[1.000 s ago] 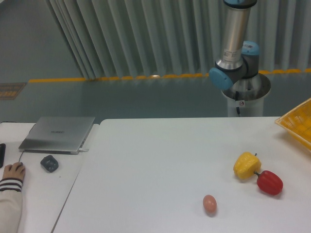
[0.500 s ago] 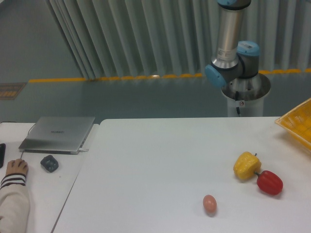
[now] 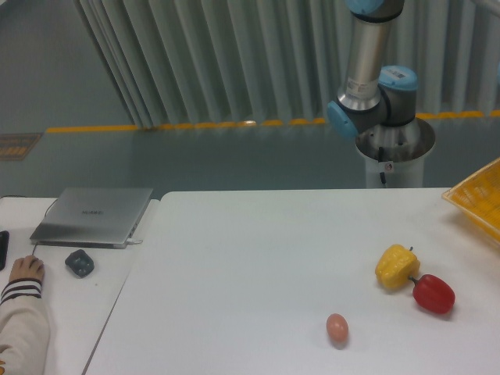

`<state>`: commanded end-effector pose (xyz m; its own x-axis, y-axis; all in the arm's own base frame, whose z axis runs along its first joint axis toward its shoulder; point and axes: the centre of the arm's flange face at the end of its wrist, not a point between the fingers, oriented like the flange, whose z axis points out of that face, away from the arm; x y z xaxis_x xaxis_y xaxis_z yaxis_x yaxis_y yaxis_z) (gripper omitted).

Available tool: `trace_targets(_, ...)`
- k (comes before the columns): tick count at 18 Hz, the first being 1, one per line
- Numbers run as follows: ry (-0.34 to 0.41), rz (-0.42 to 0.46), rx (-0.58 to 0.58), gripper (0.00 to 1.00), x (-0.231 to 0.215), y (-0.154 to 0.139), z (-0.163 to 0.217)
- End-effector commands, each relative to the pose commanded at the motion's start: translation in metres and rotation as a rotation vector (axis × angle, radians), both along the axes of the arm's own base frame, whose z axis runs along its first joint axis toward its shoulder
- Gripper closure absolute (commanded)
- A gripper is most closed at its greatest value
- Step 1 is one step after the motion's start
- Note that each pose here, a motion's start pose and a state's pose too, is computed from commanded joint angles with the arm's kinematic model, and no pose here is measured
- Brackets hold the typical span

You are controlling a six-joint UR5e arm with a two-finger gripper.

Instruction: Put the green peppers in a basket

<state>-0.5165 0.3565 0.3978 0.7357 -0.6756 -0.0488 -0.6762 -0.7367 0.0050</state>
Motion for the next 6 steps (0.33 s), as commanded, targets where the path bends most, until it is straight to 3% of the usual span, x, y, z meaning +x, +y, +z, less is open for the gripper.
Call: trace_targets(6, 0.004, 0.000, 0.002, 0.00, 0.0002, -0.0001, 0.0007)
